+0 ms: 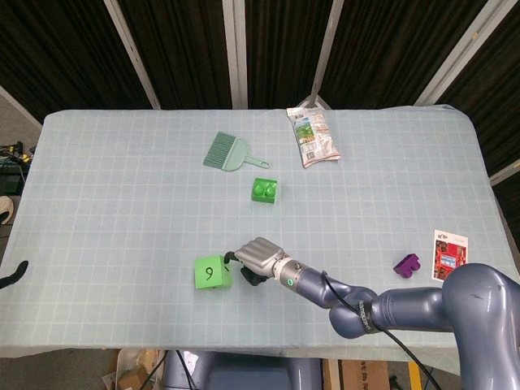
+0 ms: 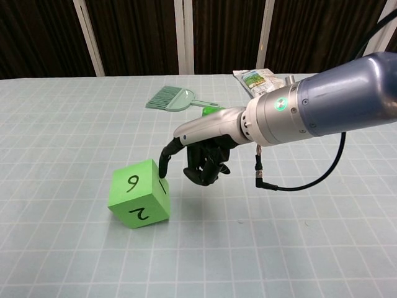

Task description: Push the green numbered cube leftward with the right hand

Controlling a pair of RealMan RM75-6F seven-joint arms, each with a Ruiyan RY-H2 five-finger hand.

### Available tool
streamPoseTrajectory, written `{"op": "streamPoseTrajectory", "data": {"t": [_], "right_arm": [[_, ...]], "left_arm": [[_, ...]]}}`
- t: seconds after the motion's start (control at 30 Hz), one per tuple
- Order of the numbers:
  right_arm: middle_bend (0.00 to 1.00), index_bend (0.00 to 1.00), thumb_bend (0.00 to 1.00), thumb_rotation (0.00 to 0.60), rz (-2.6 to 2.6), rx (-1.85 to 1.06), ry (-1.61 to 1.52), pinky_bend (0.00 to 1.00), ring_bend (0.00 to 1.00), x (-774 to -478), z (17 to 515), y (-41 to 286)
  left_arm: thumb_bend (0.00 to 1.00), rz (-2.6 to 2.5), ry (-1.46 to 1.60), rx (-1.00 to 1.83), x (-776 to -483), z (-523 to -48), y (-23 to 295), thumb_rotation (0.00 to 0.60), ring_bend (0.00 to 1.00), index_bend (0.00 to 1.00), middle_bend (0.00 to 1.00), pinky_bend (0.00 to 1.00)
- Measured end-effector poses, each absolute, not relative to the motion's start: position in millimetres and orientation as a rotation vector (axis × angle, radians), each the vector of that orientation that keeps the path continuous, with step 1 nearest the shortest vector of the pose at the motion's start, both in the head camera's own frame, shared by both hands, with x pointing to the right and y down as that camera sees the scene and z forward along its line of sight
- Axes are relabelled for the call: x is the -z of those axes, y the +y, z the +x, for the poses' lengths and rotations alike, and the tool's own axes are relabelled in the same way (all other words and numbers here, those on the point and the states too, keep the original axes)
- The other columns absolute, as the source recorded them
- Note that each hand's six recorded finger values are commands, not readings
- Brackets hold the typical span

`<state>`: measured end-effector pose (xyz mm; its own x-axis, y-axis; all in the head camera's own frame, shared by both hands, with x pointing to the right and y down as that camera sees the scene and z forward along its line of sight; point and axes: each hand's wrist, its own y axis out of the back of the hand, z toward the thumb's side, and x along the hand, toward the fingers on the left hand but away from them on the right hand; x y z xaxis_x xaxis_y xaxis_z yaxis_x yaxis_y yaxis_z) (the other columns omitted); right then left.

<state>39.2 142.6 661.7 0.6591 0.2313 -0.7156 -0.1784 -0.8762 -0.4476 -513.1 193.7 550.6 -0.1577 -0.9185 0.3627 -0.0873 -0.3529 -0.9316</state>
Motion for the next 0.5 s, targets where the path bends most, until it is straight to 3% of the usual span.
{"op": "streamPoseTrajectory", "data": {"t": [0.5], "right_arm": [[0.81, 0.24, 0.75, 0.6, -2.351, -1.14, -0.083, 0.67, 0.8, -661, 44, 129]], "left_arm": [[0.34, -1.44, 1.185, 1.587, -552, -513, 193, 0.6, 0.0, 0.11, 0.0, 0.08]]}}
